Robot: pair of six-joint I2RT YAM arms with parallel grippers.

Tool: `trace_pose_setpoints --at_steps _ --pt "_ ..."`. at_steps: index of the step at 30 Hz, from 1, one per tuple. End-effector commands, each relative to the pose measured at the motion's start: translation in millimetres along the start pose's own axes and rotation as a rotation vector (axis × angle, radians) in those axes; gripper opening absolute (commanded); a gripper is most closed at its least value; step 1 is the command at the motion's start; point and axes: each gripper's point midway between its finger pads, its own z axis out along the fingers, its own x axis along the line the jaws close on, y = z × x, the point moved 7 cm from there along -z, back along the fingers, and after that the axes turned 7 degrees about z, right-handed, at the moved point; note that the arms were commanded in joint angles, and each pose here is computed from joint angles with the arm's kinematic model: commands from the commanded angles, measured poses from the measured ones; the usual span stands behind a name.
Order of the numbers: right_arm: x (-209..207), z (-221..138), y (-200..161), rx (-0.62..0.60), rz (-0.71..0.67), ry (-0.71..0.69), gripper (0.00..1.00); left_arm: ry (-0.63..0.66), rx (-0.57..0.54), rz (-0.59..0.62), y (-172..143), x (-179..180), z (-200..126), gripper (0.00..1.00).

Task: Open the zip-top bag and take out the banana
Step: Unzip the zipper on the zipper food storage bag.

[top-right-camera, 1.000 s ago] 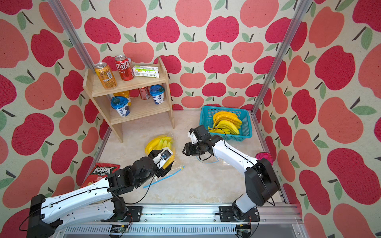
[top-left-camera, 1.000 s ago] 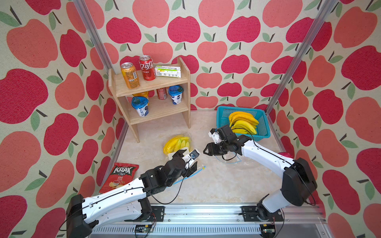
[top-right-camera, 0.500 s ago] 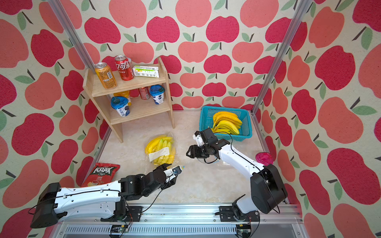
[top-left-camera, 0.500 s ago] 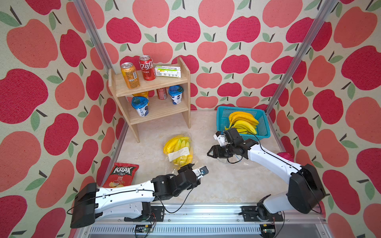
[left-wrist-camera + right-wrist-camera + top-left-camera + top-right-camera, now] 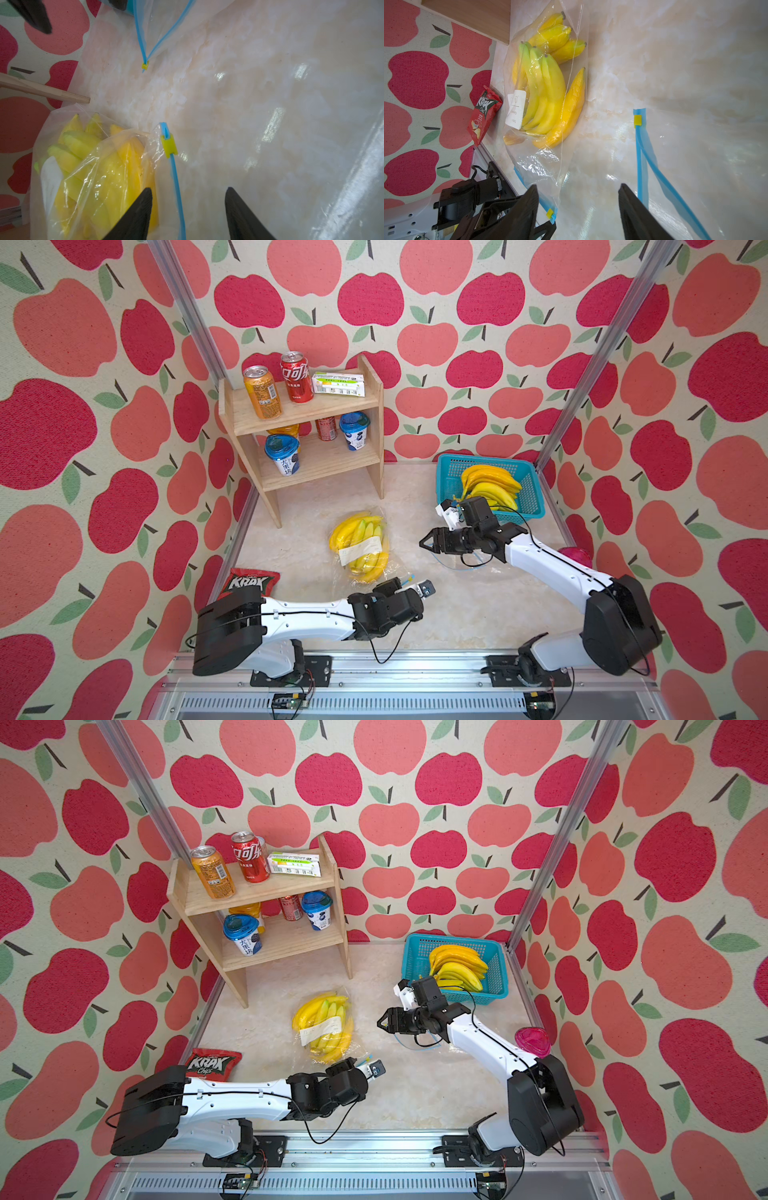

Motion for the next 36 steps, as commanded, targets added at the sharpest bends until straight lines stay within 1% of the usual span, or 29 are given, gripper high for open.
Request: trace_pose_setpoints --at_steps 1,6,9,10,11,13,16,18,21,23,24,26,28,29,31,33,36 --pt "-2.8 4.5 -3.9 0.026 0.005 0.020 0.64 0.091 -0.004 -0.037 12.3 6.4 6.0 0.57" --pt "-2.1 1.7 -3.3 0.019 0.001 0.025 0.64 0.142 0.012 -0.060 12.5 6.7 14.9 0.44" --pt "0.6 -0.3 -3.0 0.017 -0.004 0.038 0.64 0.154 0.026 -0.078 8.4 11.2 16.0 0.44" --pt "1.5 -0.3 -2.4 0.017 -0.004 0.043 0.64 0.157 0.029 -0.084 7.0 13.3 16.2 0.42" --pt "2.1 -0.5 -2.3 0.018 -0.005 0.046 0.64 0.160 0.028 -0.090 6.1 14.9 16.2 0.38" --pt "3.0 -0.7 -1.8 0.018 -0.003 0.052 0.64 0.171 0.013 -0.106 4.5 20.1 13.2 0.28" --pt "6.4 0.4 -1.7 0.030 -0.008 0.071 0.64 0.183 -0.032 -0.131 5.5 29.7 1.4 0.13" --pt "14.9 3.2 -4.2 0.055 -0.063 0.086 0.64 0.181 -0.066 -0.143 4.8 35.7 -8.7 0.07" --pt "33.5 12.8 -13.0 0.106 -0.230 0.058 0.64 0.171 -0.113 -0.162 -1.1 44.2 -25.5 0.04" --pt "38.0 17.3 -15.9 0.121 -0.314 0.045 0.64 0.180 -0.134 -0.185 -7.9 51.4 -38.3 0.03" --pt "34.2 19.2 -14.8 0.108 -0.344 0.028 0.64 0.184 -0.135 -0.204 -13.5 54.4 -43.3 0.03" --pt "23.1 19.6 -9.0 0.059 -0.376 -0.002 0.59 0.181 -0.173 -0.260 -21.5 63.4 -58.7 0.04" --pt "18.0 17.5 -6.9 -0.005 -0.440 0.032 0.51 0.181 -0.215 -0.286 -28.0 68.7 -68.8 0.04" --pt "20.4 16.1 -7.3 -0.039 -0.486 0.063 0.51 0.178 -0.230 -0.289 -30.4 69.9 -71.3 0.04" --pt "25.1 12.8 -8.4 -0.099 -0.571 0.115 0.58 0.174 -0.244 -0.315 -34.7 76.0 -74.1 0.04" --pt "29.2 12.8 -12.5 -0.127 -0.661 0.168 0.62 0.148 -0.253 -0.323 -35.6 79.6 -74.7 0.04" --pt "43.0 16.1 -9.9 -0.149 -0.757 0.224 0.64 0.106 -0.289 -0.302 -31.4 83.6 -76.8 0.03"
